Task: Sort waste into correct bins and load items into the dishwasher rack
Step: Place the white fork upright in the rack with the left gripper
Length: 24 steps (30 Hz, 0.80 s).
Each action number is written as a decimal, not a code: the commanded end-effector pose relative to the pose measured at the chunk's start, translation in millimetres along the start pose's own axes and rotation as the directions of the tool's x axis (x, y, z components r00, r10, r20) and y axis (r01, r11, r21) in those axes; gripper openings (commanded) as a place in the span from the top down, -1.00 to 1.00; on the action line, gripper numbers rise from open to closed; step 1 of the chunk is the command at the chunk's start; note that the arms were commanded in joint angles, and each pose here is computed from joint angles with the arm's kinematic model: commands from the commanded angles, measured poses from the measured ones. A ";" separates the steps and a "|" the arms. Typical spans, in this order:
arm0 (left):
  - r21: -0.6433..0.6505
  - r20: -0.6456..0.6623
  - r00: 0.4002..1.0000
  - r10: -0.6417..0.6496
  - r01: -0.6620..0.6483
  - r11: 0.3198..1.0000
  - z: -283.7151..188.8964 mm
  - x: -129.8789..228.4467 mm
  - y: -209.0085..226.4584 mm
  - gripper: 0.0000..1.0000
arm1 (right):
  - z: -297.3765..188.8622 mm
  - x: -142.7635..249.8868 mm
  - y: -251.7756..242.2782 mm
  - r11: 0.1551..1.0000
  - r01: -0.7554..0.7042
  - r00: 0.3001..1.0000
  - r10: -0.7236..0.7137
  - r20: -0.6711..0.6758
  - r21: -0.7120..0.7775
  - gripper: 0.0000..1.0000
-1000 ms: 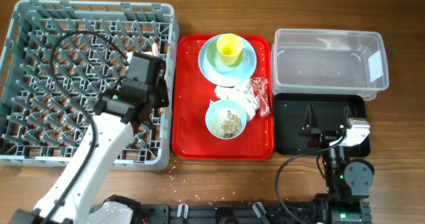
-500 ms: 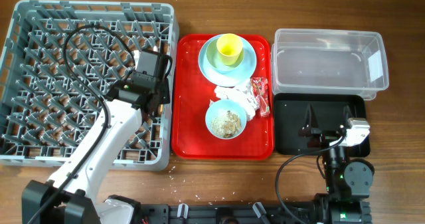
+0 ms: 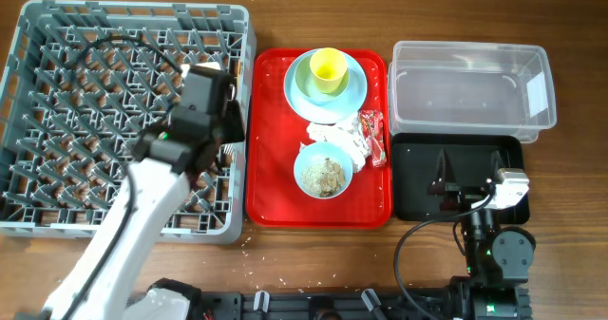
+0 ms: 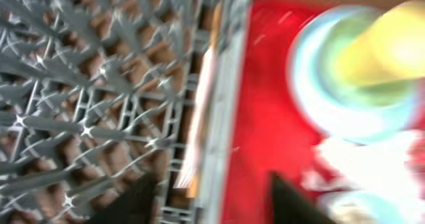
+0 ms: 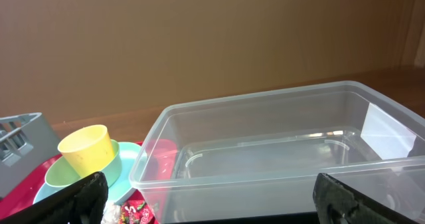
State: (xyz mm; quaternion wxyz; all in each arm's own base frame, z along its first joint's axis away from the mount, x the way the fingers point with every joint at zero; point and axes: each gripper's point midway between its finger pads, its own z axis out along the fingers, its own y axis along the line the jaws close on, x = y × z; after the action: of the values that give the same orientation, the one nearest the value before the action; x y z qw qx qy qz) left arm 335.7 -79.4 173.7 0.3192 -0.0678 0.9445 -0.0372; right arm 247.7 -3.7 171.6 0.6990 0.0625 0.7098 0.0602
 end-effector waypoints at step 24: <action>0.082 0.243 0.965 -0.104 0.086 0.993 -95.5 -30.8 11.8 -1.00 | -0.1 -0.9 0.3 1.000 0.015 1.000 -0.015 0.005 -0.003 -0.99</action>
State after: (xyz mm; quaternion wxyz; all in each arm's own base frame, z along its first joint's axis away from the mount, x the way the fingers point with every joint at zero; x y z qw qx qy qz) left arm 297.5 -62.9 264.9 0.4336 -0.0976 0.8921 -0.0817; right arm 247.7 -3.7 171.7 0.6992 0.0624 0.7097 0.0602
